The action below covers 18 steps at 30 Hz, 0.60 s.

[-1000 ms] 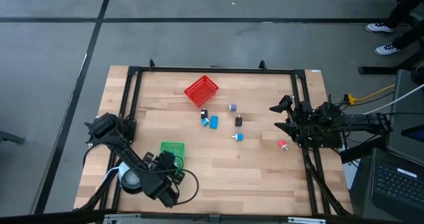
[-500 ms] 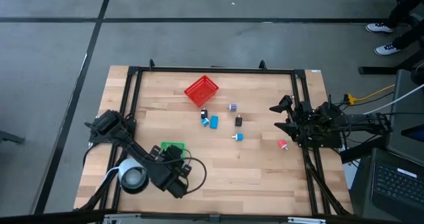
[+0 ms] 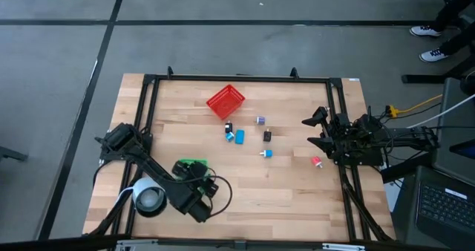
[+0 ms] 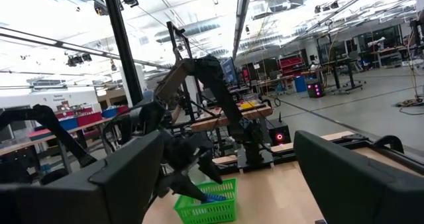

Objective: Pick & Place Office items
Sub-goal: Put the light blue digital clock into the green bin

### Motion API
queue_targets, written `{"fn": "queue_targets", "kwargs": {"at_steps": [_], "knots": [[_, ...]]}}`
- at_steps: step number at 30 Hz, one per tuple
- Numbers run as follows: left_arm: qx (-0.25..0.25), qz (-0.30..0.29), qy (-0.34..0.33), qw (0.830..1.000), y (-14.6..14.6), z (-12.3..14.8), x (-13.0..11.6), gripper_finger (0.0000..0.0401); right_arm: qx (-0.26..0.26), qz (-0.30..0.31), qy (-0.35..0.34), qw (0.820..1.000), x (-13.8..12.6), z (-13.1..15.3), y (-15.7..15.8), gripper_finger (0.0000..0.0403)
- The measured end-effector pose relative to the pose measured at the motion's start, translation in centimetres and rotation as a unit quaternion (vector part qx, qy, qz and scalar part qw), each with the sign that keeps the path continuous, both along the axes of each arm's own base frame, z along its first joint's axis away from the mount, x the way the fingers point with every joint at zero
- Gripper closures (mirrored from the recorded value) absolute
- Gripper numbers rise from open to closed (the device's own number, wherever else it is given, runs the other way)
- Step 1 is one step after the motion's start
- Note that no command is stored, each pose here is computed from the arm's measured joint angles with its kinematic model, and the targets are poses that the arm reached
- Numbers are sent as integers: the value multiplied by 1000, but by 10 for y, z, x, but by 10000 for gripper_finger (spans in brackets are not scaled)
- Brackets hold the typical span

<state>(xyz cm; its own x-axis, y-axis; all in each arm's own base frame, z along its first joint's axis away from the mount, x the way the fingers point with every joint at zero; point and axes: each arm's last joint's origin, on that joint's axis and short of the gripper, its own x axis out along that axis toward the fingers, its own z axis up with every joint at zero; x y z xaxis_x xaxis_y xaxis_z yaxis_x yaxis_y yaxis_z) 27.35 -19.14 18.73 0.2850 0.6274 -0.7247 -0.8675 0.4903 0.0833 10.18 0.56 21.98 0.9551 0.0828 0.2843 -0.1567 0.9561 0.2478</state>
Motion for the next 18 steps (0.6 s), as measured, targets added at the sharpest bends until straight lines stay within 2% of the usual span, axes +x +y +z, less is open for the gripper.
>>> {"fn": "queue_targets", "kwargs": {"at_steps": [2,5,8,12,18], "knots": [[35,-22,-27,999,0,8,6,111,0,0,0,1000,0,0,0,58],[50,-50,-14,997,5,21,19,118,0,0,0,1000,0,0,0,58],[17,-44,2,999,20,32,38,122,0,0,0,1000,0,0,0,58],[-39,1,-45,998,50,37,70,123,0,-1,0,1000,0,0,0,58],[-79,12,-72,994,105,36,107,123,0,-2,0,1000,0,0,0,58]]}}
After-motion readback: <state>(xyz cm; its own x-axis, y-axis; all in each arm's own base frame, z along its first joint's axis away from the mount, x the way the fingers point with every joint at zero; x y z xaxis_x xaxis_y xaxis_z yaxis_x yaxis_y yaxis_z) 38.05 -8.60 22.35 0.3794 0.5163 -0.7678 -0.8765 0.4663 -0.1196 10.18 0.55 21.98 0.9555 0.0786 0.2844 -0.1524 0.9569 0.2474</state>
